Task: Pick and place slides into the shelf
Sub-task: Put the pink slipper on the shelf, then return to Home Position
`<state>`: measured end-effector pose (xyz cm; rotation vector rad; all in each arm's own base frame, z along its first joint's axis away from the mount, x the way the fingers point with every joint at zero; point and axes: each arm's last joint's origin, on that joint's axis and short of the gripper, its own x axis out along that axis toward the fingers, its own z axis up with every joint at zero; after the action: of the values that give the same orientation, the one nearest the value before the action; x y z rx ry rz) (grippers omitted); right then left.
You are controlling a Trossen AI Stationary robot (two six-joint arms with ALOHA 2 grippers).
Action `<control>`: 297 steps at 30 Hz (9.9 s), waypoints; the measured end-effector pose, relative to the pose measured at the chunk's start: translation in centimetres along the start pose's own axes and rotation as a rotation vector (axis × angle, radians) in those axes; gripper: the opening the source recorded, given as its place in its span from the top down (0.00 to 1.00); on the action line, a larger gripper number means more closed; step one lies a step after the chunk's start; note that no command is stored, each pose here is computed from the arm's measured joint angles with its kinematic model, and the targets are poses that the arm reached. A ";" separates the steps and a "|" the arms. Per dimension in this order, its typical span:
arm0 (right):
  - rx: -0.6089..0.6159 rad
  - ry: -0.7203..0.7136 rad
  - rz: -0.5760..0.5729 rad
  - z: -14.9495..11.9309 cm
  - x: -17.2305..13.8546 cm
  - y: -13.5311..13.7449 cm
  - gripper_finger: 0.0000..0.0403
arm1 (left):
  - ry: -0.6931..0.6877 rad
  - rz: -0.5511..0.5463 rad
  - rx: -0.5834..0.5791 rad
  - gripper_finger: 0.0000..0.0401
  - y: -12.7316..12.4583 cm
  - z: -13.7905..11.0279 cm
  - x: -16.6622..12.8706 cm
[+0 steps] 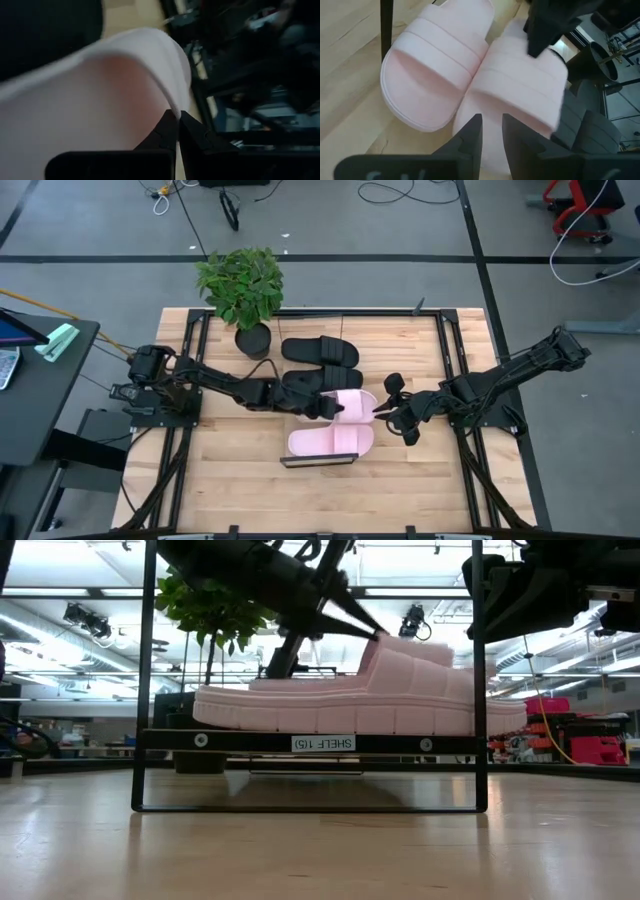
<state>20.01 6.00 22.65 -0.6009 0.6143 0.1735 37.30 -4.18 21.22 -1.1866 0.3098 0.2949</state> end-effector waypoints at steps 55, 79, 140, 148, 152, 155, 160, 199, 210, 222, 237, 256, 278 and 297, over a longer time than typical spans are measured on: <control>-0.015 0.036 0.016 -0.2 0.8 0.4 0.80 | 0.001 0.114 -0.050 0.94 2.6 -1.0 2.0; -0.014 0.039 0.017 -0.2 0.8 0.4 0.80 | 0.026 0.189 -0.004 0.96 4.6 -1.6 3.3; 0.005 0.062 0.027 -0.5 0.8 0.5 0.80 | 0.016 0.338 0.175 0.98 0.4 -0.6 -4.7; 0.009 0.061 0.027 -0.4 0.8 0.5 0.80 | 0.017 0.361 0.146 0.98 0.3 -1.3 -5.3; 0.009 0.062 0.027 -0.5 0.8 0.5 0.80 | 0.023 0.357 0.133 0.98 0.0 -1.4 -5.8; 0.010 0.060 0.026 -0.4 0.8 0.5 0.80 | 0.019 0.373 0.119 0.96 -0.1 -1.2 -6.4; 0.010 0.058 0.025 -0.4 0.8 0.4 0.80 | 0.010 0.359 0.111 0.98 -0.3 -1.1 -6.5; 0.005 0.049 0.021 -0.3 0.8 0.4 0.80 | 0.000 0.320 0.100 0.93 0.3 -1.9 -4.2; 0.008 0.040 0.033 -0.3 0.8 0.4 0.80 | -0.009 0.349 0.133 0.85 0.7 -2.0 -4.1; 0.008 0.037 0.032 -0.2 0.8 0.4 0.80 | 0.033 0.404 0.136 0.69 2.2 -2.3 -2.7; 0.011 0.031 0.031 -0.2 0.8 0.4 0.80 | 0.136 0.425 0.156 0.61 4.1 -2.8 -0.5; 0.003 0.032 0.034 -0.2 0.8 0.4 0.80 | 0.131 0.280 0.192 0.61 1.7 -1.8 -2.0; 0.008 0.032 0.035 -0.2 0.8 0.4 0.80 | 0.193 0.399 0.171 0.60 2.2 -1.2 -3.5; 0.022 0.046 0.039 -0.3 0.8 0.5 0.80 | -0.014 0.401 0.398 0.67 -1.2 -0.4 -9.6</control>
<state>20.35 6.16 21.73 -0.5728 0.6717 0.1901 28.90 -5.59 25.78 -0.7234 0.5678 0.5614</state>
